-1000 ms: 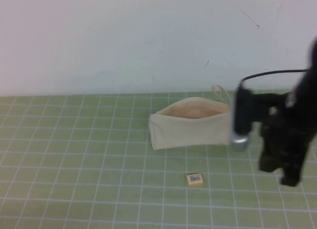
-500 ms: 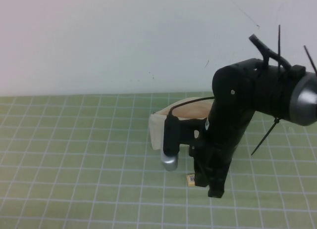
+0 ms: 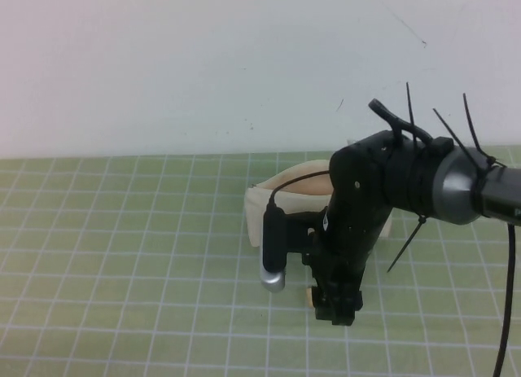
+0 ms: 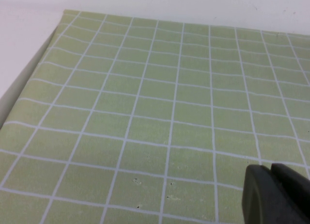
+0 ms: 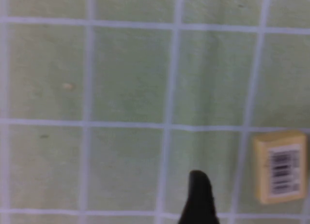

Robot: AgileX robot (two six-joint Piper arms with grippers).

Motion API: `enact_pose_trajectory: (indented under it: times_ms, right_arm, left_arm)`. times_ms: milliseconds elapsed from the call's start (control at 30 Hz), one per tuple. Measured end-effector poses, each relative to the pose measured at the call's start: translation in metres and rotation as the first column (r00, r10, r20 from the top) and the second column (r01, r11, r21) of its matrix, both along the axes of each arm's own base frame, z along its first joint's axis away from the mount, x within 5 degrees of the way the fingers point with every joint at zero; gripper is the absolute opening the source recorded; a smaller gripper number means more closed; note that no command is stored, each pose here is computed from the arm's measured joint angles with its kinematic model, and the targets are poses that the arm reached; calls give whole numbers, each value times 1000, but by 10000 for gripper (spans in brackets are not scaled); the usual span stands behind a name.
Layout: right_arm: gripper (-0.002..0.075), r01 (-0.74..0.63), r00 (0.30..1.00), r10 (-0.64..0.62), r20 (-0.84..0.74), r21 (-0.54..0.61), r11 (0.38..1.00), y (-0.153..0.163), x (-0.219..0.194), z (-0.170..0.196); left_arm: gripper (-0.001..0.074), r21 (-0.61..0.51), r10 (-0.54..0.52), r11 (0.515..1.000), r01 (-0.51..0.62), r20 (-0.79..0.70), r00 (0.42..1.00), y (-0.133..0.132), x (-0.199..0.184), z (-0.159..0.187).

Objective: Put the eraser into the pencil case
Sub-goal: Pick up the eraser from the table

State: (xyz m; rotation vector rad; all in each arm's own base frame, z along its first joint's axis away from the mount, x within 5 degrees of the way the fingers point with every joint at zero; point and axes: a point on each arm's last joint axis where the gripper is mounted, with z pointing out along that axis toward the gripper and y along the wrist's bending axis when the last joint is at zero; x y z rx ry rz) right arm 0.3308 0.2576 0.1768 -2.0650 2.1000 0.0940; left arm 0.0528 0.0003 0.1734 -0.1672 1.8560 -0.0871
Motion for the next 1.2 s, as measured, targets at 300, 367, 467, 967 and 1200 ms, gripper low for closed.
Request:
enact_pose_trajectory:
  times_ms: [300, 367, 467, 967, 1200]
  right_arm:
    - [497, -34, 995, 38, 93, -41, 999, 2, 15, -19]
    - [497, -34, 996, 38, 82, -48, 998, 3, 16, -27]
    - [495, -35, 996, 39, 77, -52, 998, 4, 17, -29]
    - [209, -25, 998, 18, -53, -126, 992, 0, 10, -18]
    - [209, 52, 999, -52, 3, -69, 996, -4, 5, 46]
  left_arm:
    - [-1, 0, 1, 1000, -1, 0, 1000, 0, 0, 0]
    - [-1, 0, 1, 1000, -1, 0, 1000, 0, 0, 0]
    - [-1, 0, 1, 1000, -1, 0, 1000, 0, 0, 0]
    - [-2, 0, 1, 1000, -1, 0, 1000, 0, 0, 0]
    - [-1, 0, 1, 1000, -1, 0, 1000, 0, 0, 0]
